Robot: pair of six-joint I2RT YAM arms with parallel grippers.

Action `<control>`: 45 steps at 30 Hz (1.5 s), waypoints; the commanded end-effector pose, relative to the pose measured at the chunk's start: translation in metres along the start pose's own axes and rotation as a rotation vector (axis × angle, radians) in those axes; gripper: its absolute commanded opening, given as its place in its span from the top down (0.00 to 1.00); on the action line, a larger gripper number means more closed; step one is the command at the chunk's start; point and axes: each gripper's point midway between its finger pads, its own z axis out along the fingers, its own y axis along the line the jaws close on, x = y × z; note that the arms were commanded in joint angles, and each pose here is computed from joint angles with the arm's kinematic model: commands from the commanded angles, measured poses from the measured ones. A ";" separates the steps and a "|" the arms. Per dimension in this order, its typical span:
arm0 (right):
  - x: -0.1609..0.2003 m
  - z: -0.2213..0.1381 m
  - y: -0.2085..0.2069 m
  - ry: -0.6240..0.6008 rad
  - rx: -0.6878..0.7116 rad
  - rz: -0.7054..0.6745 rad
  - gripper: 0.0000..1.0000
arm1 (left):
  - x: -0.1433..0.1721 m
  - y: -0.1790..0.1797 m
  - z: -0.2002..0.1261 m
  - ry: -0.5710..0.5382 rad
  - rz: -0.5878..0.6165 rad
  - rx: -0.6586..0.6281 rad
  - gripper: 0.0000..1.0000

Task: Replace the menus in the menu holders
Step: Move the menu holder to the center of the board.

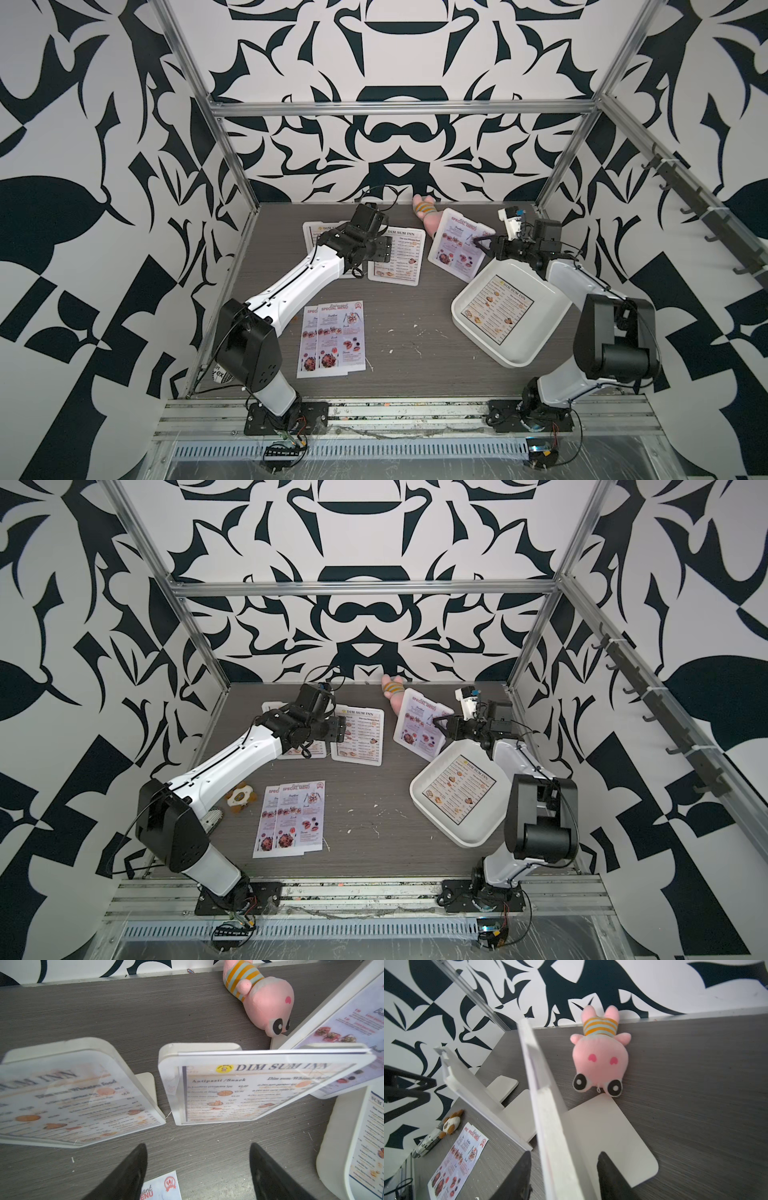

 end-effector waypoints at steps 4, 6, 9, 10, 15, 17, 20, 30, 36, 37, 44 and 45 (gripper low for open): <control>0.012 0.001 0.030 0.055 0.087 -0.053 0.68 | -0.010 -0.003 -0.011 -0.042 0.005 0.030 0.20; 0.014 -0.001 0.035 0.070 0.127 -0.063 0.75 | -0.009 -0.002 -0.015 -0.055 0.001 0.035 0.20; 0.014 -0.006 0.045 0.082 0.170 -0.077 0.83 | -0.009 0.000 -0.021 -0.069 -0.001 0.039 0.20; 0.015 -0.007 0.049 0.086 0.181 -0.082 0.84 | -0.009 0.000 -0.023 -0.073 -0.002 0.040 0.20; 0.019 -0.010 0.069 0.110 0.248 -0.076 0.92 | -0.010 0.001 -0.032 -0.097 -0.009 0.051 0.20; 0.016 -0.014 0.068 0.093 0.317 -0.043 0.94 | -0.011 0.001 -0.035 -0.104 -0.014 0.056 0.20; 0.012 -0.021 0.073 0.048 0.417 0.020 0.97 | -0.010 0.002 -0.040 -0.118 -0.020 0.057 0.20; 0.034 -0.016 0.113 0.087 0.619 0.007 0.96 | -0.010 -0.005 -0.044 -0.125 -0.048 0.110 0.22; 0.035 -0.024 0.125 0.053 0.677 0.034 0.98 | 0.017 -0.037 -0.007 -0.058 -0.098 0.195 0.27; 0.035 -0.025 0.126 0.048 0.683 0.044 0.98 | 0.018 -0.041 -0.002 -0.059 -0.106 0.202 0.27; 0.039 -0.023 0.135 0.010 0.663 0.113 0.98 | 0.022 -0.078 0.028 -0.068 -0.167 0.252 0.33; 0.039 -0.022 0.137 0.002 0.657 0.120 0.98 | 0.024 -0.084 0.032 -0.068 -0.175 0.261 0.33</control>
